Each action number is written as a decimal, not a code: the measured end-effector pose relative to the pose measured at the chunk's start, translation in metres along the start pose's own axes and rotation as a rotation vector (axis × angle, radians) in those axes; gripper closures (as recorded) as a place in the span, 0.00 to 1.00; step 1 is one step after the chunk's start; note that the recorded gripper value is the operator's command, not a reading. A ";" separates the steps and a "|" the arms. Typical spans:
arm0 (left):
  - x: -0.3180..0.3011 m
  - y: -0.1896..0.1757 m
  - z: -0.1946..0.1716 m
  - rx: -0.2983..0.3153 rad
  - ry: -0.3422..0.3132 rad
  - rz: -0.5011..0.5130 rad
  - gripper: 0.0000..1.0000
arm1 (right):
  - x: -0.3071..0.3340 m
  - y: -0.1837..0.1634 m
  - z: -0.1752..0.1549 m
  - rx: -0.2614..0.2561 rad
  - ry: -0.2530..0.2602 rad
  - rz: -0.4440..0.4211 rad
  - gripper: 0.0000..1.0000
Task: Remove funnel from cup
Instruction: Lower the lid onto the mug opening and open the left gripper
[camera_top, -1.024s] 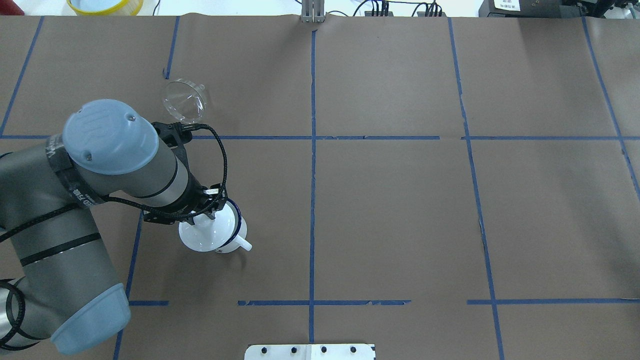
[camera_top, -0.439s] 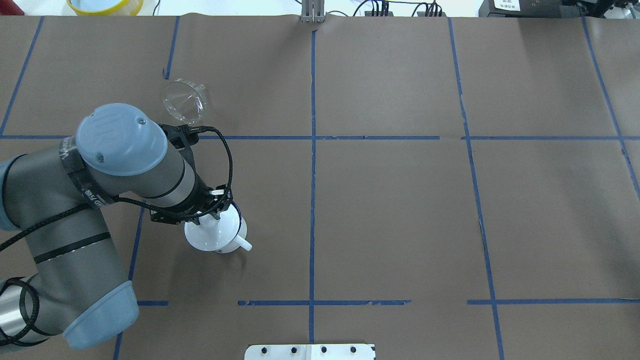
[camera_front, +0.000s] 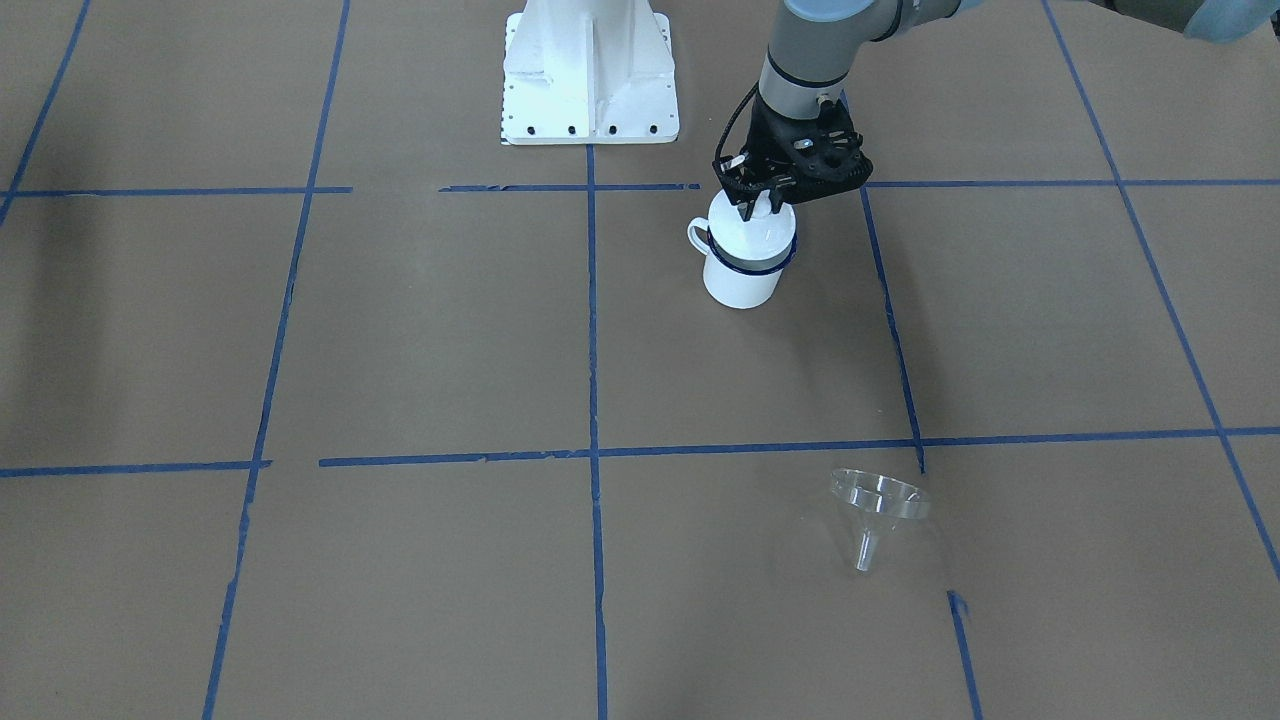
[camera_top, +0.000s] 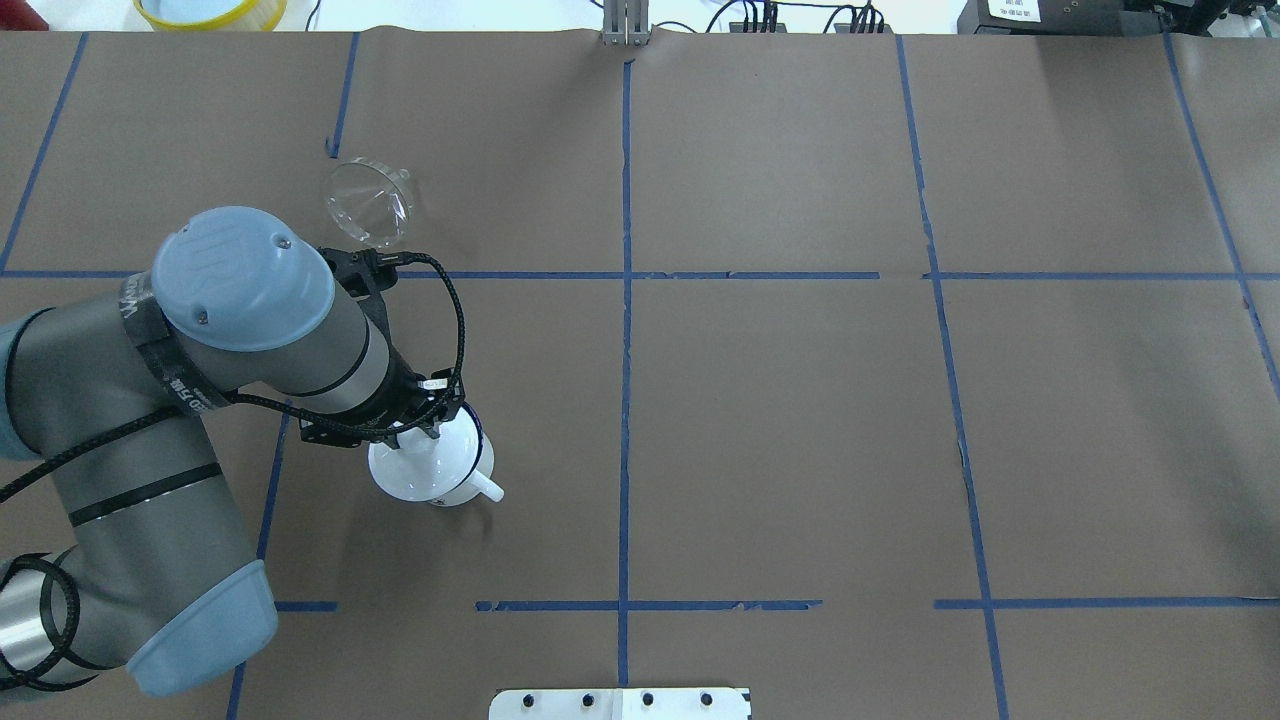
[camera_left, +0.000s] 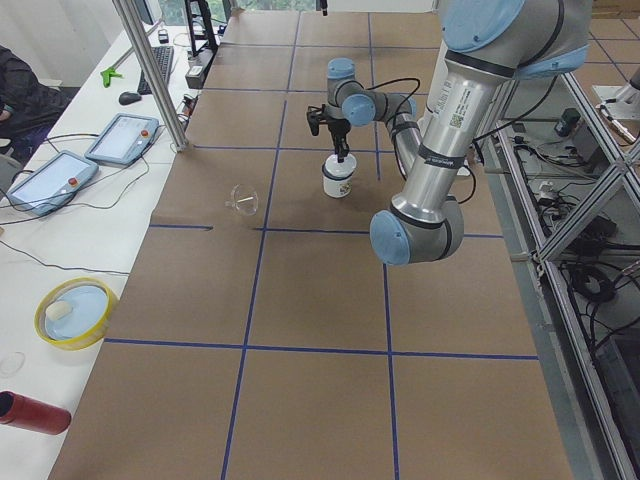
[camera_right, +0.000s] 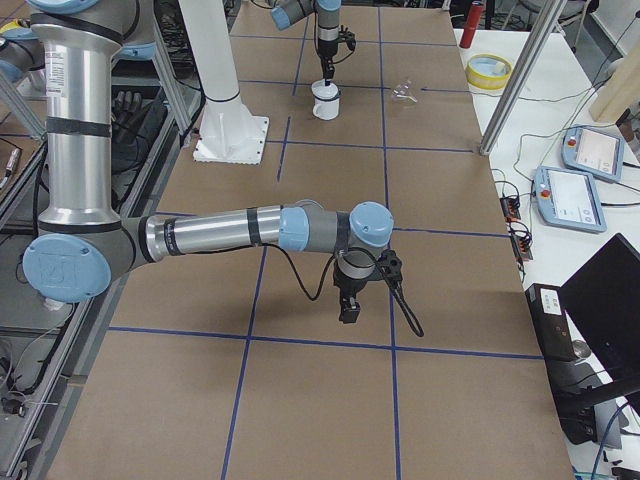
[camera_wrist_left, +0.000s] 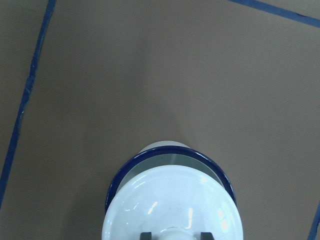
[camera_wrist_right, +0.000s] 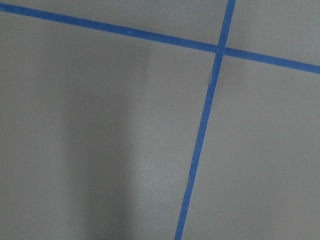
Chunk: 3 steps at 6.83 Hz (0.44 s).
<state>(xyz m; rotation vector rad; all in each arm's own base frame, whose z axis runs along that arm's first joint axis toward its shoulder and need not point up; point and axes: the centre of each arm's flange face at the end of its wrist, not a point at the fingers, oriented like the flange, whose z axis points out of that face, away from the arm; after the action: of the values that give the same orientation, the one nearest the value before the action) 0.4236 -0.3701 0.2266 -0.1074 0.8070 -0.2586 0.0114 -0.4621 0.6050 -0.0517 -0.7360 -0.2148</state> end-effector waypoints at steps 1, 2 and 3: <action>0.000 0.000 0.000 0.000 0.000 0.001 0.01 | 0.000 0.000 0.000 0.000 0.000 0.000 0.00; 0.000 0.000 0.001 0.001 0.002 0.003 0.00 | 0.000 0.000 0.000 0.000 0.000 0.000 0.00; 0.000 -0.001 0.002 0.002 0.007 0.006 0.00 | 0.000 0.000 0.000 0.000 0.000 0.000 0.00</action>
<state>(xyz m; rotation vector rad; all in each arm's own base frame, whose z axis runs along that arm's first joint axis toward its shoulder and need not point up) 0.4245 -0.3708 0.2283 -0.1027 0.8142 -0.2543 0.0113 -0.4621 0.6050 -0.0516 -0.7360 -0.2148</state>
